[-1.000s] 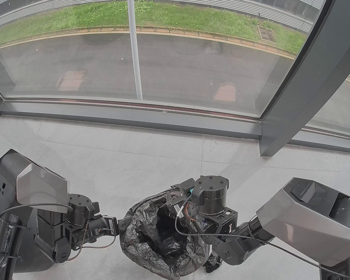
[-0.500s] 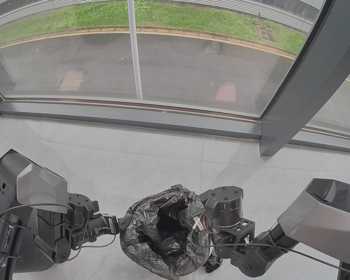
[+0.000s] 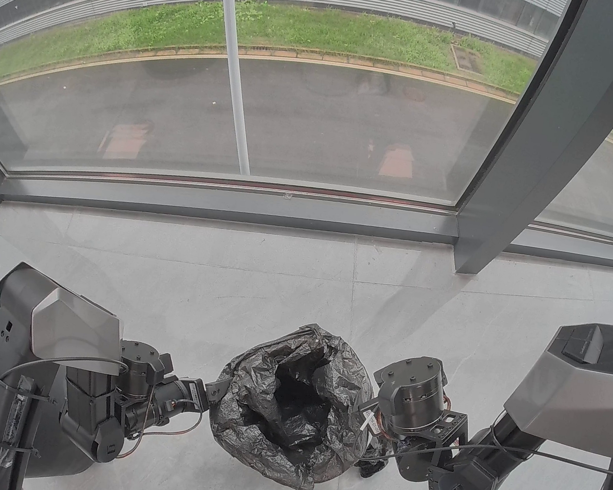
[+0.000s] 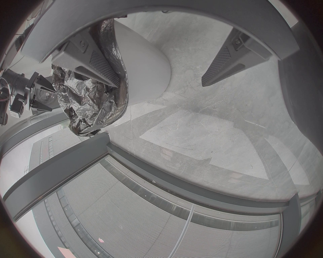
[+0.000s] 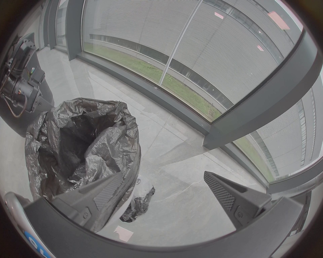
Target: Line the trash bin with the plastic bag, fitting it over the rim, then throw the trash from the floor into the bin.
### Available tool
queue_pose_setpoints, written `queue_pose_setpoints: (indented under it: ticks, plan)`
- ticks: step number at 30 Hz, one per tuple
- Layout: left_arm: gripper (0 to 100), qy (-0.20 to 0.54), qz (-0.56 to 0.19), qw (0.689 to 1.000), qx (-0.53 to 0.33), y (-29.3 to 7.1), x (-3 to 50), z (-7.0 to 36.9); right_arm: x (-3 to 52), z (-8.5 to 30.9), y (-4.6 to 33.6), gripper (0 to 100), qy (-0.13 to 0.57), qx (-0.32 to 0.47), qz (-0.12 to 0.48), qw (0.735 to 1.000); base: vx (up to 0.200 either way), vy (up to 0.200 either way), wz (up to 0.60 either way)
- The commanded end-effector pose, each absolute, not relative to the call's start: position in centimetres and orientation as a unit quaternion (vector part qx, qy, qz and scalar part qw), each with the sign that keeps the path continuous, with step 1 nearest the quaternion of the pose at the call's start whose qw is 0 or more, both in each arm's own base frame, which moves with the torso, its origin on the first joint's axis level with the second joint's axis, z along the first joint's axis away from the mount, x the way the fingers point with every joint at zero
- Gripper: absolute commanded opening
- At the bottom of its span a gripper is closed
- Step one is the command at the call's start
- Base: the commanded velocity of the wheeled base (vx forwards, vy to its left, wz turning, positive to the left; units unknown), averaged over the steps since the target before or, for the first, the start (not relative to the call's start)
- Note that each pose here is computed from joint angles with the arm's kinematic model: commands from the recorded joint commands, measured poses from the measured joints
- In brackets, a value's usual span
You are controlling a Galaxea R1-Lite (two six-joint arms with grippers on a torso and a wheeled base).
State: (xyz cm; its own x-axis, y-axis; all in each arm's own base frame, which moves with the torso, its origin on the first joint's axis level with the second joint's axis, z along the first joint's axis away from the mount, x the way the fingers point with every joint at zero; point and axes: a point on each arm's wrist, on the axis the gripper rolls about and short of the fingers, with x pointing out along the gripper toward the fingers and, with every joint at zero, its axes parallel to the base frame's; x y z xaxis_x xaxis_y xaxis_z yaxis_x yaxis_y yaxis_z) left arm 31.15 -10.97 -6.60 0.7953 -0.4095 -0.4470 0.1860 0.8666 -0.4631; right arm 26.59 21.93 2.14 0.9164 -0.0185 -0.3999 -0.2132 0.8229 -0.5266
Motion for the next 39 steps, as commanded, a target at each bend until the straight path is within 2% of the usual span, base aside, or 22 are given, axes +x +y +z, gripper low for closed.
queue_pose_setpoints:
  ticks: [1,13,21,39]
  plan:
    - [100,0.277,-0.160,0.926,-0.202,-10.9,31.2,-6.7,26.2,2.4,22.5,100,0.191,-0.282,0.061,0.938,0.000,0.000,0.00]
    - [100,0.278,-0.161,0.925,-0.201,-11.0,31.2,-6.8,23.8,2.0,25.0,100,0.192,-0.251,0.140,0.938,0.000,0.000,0.00]
    - [100,0.278,-0.160,0.926,-0.201,-10.9,31.2,-6.8,24.7,-0.9,24.7,100,0.221,-0.266,0.130,0.929,0.000,0.000,0.00]
    - [100,0.278,-0.160,0.926,-0.200,-11.0,31.2,-6.9,26.1,-1.3,21.6,100,0.231,-0.249,0.086,0.937,0.000,0.000,0.00]
